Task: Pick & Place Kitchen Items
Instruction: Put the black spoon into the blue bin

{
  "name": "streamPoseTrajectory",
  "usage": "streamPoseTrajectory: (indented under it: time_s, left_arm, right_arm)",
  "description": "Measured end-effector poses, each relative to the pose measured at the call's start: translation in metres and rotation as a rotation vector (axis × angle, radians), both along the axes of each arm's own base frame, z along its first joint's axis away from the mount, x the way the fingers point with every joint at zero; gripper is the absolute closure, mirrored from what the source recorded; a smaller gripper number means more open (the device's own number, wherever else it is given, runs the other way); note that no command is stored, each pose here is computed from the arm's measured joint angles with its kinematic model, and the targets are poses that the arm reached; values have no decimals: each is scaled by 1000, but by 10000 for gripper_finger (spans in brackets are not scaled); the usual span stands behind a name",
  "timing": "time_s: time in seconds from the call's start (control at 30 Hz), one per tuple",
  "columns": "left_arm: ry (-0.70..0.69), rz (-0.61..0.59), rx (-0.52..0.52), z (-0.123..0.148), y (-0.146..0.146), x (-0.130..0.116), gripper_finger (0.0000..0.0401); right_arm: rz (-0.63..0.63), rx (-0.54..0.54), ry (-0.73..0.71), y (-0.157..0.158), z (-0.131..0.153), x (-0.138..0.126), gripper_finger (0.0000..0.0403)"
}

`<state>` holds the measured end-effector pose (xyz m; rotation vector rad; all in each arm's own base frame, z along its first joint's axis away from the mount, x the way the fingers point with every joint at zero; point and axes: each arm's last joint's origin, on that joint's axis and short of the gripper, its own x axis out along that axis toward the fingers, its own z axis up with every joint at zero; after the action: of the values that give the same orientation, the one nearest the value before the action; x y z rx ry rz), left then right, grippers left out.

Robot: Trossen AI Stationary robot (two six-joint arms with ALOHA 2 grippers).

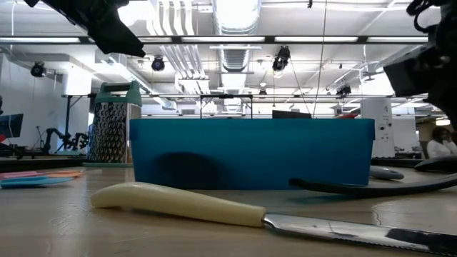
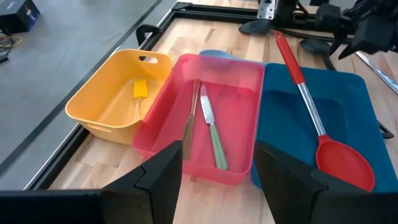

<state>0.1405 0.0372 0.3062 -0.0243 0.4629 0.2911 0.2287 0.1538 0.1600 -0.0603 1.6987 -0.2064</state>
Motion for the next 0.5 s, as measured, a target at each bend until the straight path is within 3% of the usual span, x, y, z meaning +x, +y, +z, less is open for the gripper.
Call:
streamPoseTrajectory:
  time_s: [0.27,0.5]
  left_arm:
    - [3,-1,0,0,0,1,199]
    - [4,-1,0,0,0,1,199]
  right_arm:
    - [73,-36,82,2,-20,4,215]
    - [122,-65,120,0,-29,1,226]
